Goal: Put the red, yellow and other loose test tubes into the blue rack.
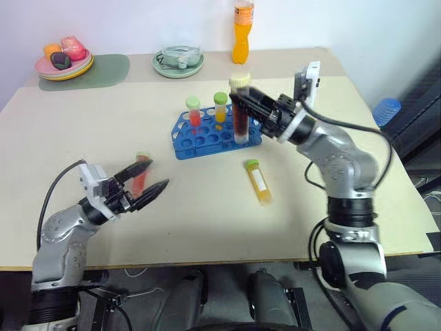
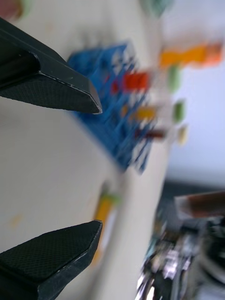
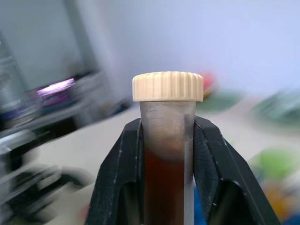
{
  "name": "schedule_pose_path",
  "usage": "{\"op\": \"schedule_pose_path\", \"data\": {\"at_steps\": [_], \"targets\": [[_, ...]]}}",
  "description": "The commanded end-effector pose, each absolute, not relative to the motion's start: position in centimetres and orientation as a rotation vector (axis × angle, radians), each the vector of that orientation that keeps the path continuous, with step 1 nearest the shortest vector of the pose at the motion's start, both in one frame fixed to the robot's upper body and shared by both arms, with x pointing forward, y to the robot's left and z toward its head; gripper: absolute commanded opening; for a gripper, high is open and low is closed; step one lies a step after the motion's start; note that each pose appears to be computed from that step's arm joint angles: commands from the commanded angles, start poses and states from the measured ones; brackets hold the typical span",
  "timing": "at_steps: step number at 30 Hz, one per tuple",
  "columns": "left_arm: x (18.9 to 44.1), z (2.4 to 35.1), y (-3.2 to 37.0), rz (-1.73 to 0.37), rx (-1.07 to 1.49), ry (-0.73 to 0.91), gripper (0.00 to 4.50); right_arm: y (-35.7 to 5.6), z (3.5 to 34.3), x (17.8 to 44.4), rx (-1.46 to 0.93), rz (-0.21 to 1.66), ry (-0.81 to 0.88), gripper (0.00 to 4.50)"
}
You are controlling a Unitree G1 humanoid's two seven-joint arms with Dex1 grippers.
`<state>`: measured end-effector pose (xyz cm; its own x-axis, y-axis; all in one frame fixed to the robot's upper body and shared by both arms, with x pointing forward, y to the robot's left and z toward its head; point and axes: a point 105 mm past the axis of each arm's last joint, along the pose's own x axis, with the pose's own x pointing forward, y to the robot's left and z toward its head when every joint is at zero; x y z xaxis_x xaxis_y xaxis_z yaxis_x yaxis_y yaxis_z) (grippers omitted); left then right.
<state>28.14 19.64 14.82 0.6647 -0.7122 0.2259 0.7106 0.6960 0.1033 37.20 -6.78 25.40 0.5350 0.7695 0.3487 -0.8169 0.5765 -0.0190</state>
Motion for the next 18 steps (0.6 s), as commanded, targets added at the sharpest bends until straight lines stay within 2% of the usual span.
{"op": "schedule_pose_path", "data": {"at_steps": [1, 9, 18], "targets": [[28.6, 15.7, 19.9, -0.744, 0.060, -0.318, 3.73, -7.1, 26.1, 38.8, 0.055, 0.803, -0.493, 0.81], [29.0, 16.2, 19.2, -0.750, 0.068, -0.333, 3.73, -8.1, 24.4, 41.7, 0.034, 0.576, -0.573, 0.81], [29.1, 17.6, 17.8, -0.766, 0.071, -0.348, 3.73, -8.0, 21.2, 43.3, -0.003, 0.517, -0.498, 0.81]]}}
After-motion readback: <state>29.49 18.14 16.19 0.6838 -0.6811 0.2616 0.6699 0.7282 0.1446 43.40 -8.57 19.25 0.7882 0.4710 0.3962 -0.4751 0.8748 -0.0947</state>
